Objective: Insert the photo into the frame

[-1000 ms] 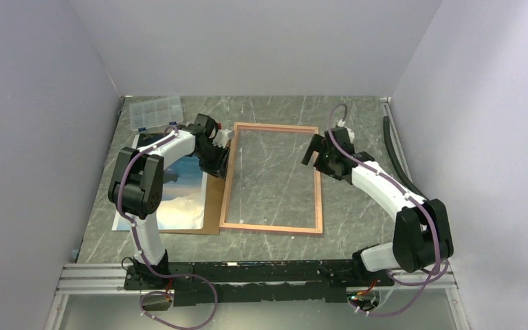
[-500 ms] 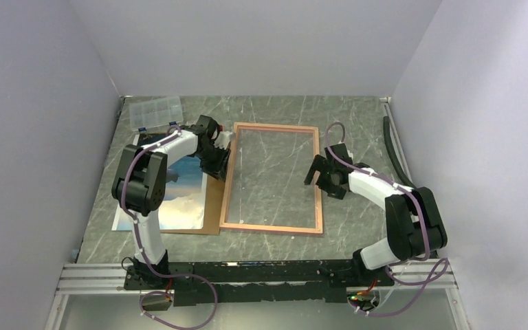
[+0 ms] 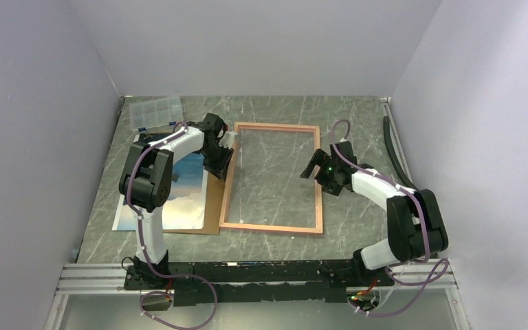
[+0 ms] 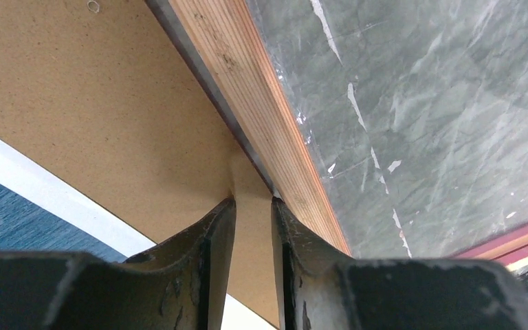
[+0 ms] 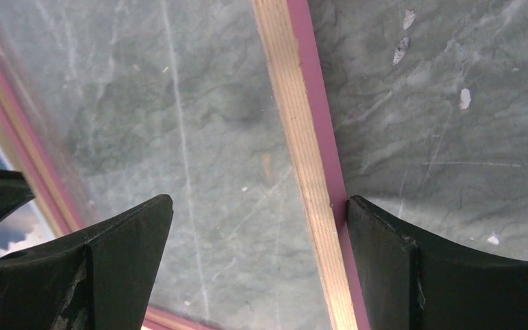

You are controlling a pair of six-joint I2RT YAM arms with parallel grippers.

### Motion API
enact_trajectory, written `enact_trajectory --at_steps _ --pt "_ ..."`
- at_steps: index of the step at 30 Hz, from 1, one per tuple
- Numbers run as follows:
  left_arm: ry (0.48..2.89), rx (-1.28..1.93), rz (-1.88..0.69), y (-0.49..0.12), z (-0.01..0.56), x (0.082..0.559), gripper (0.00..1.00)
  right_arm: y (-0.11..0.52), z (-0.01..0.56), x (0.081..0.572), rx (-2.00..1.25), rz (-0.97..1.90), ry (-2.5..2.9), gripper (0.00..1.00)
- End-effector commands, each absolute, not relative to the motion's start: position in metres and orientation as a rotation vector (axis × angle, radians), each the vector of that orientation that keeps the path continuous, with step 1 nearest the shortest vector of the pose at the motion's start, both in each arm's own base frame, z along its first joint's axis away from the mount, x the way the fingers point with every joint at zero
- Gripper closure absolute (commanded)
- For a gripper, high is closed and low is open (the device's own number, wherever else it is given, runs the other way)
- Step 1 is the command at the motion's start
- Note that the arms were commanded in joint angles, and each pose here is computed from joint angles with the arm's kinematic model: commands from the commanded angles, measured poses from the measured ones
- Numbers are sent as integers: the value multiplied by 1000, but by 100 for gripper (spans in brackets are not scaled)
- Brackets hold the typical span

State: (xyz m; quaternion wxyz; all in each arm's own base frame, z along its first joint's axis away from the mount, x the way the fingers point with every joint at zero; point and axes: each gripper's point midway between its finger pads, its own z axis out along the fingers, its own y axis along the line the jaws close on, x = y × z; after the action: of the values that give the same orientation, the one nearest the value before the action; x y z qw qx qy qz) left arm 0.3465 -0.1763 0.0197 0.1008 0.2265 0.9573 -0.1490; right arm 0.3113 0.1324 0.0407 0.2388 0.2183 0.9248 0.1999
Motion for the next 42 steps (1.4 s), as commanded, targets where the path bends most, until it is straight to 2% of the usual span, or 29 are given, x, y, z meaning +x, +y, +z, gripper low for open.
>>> enact_trajectory --at_steps 1,8,17,24,32,42 --pt "2838 777 -521 -204 -11 335 66 205 139 314 447 1164 2318 1" --pt "2834 788 -532 -207 -10 334 67 235 228 283 198 1602 2013 4" --pt "2815 787 -528 -207 -4 336 69 241 242 267 115 1728 1915 7" --pt "2809 790 -519 -205 -3 334 70 252 265 255 45 1884 1802 13" --pt "2796 789 -514 -203 1 332 71 263 272 259 49 1912 1782 14" --pt "2758 733 -503 -190 23 347 71 247 302 267 -6 1660 1809 11"
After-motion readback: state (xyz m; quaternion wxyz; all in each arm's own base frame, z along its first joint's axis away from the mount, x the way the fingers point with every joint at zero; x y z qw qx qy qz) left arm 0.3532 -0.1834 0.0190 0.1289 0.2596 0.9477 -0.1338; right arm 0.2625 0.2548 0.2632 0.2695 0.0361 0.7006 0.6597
